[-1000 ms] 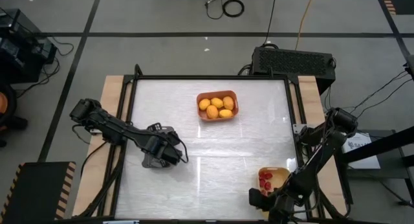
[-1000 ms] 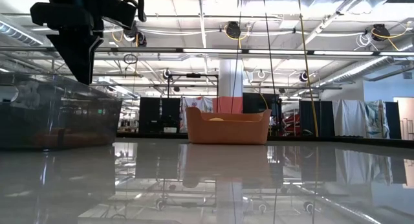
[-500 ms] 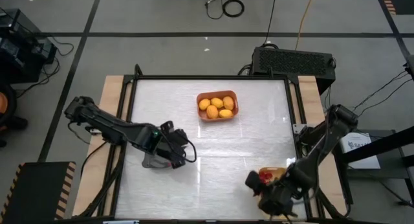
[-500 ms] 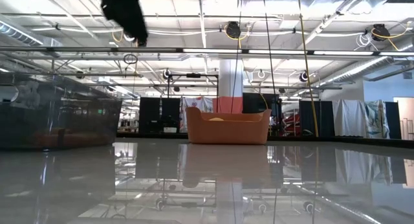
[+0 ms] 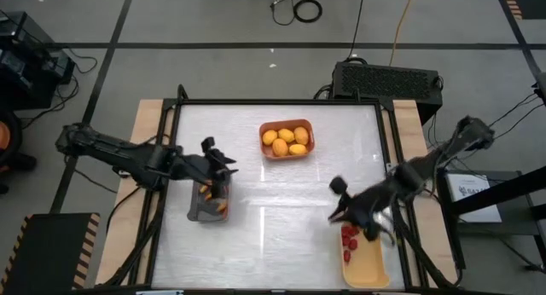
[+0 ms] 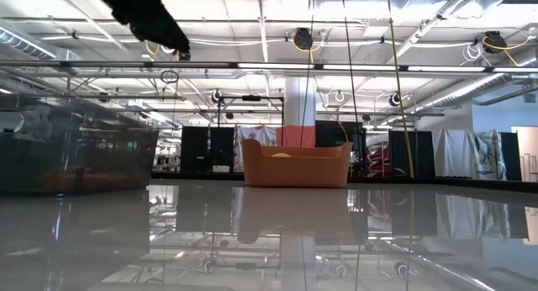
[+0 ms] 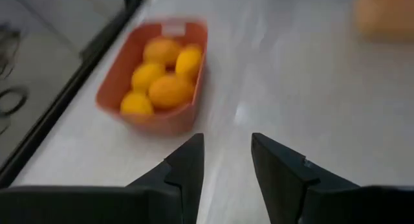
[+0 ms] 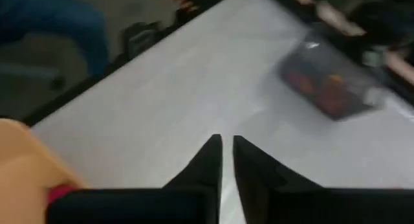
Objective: Sort produce into baskets
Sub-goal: Return to Home Position
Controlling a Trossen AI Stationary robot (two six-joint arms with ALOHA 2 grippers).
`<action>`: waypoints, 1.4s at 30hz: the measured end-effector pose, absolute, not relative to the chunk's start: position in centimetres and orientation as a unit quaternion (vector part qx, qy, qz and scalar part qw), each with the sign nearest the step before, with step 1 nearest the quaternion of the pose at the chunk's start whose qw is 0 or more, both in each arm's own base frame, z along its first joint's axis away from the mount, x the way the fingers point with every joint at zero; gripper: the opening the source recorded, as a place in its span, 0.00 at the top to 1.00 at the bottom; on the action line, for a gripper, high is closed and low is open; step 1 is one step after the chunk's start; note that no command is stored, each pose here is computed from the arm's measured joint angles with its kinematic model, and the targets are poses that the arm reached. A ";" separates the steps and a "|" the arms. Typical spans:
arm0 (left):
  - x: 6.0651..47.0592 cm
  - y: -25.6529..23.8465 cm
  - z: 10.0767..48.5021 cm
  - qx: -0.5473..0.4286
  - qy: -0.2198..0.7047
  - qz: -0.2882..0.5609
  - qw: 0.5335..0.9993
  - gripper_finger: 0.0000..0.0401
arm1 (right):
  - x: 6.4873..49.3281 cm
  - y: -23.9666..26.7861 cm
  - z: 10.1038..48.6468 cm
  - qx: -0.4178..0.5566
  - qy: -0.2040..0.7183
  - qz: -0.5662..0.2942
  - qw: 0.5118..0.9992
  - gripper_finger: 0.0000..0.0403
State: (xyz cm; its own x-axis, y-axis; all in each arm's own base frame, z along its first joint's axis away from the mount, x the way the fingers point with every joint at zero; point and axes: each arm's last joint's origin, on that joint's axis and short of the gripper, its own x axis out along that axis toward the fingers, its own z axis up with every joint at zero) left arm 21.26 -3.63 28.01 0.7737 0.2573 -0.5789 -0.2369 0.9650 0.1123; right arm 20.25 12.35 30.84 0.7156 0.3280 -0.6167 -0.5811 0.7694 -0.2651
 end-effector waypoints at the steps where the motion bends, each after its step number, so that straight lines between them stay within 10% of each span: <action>1: 20.6 -3.3 27.7 0.009 0.286 0.126 0.950 0.66 | 19.8 11.4 30.4 -0.218 0.265 0.241 0.908 0.94; 16: 12.2 -0.4 22.3 -0.046 0.066 0.111 0.991 0.66 | 13.2 3.2 24.0 0.007 0.061 0.077 0.995 1.00; 42: 10.4 0.0 18.3 -0.095 0.020 0.120 0.988 0.66 | 11.0 0.1 15.8 0.064 0.062 0.018 0.996 1.00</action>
